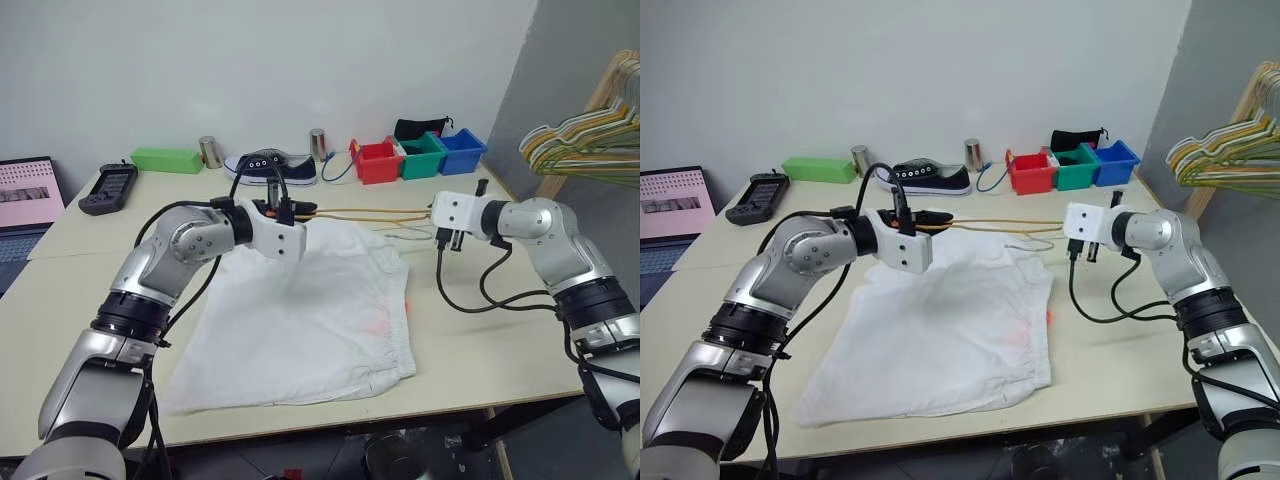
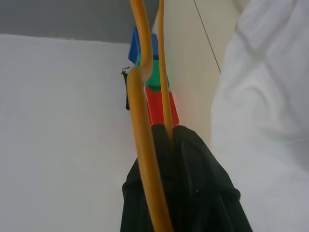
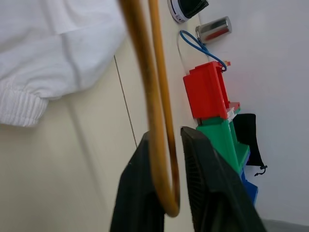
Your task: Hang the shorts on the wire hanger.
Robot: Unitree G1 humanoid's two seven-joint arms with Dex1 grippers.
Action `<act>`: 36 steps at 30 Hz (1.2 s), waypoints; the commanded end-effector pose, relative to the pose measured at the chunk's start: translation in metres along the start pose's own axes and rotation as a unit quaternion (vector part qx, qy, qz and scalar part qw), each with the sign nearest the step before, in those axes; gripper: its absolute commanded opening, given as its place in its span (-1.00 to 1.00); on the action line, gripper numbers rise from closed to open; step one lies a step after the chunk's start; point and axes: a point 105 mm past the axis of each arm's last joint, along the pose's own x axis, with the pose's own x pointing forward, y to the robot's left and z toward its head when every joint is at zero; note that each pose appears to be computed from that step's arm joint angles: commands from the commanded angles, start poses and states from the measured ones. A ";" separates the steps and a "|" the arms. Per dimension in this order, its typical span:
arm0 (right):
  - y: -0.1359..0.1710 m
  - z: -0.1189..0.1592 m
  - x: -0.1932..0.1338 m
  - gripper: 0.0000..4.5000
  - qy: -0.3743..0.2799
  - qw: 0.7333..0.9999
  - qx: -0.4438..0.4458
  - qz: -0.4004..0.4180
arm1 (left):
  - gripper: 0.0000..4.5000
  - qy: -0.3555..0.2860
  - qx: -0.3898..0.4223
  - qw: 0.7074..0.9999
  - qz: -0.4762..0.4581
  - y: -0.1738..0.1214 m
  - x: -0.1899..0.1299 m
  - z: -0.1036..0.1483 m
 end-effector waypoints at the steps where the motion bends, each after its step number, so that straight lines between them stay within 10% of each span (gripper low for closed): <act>1: -0.017 0.003 -0.007 -0.99 -0.003 1.000 -0.013 -0.024 | -1.00 -0.007 0.020 1.000 0.020 0.017 -0.001 0.004; 7: -0.016 0.002 -0.005 -0.99 0.000 1.000 -0.016 -0.024 | -1.00 -0.018 0.022 0.999 0.030 0.022 0.000 0.007; 23: 0.024 -0.050 -0.021 -1.00 0.067 0.988 0.118 0.079 | 0.66 -0.090 -0.093 0.991 0.038 0.048 -0.030 0.022; 31: 0.090 -0.087 -0.090 -1.00 0.127 0.898 0.322 0.273 | 0.99 -0.070 -0.291 0.948 0.108 0.043 -0.056 0.011; 36: 0.126 -0.066 -0.135 -1.00 0.143 0.757 0.517 0.373 | 0.99 -0.080 -0.409 0.908 0.046 -0.001 -0.063 0.038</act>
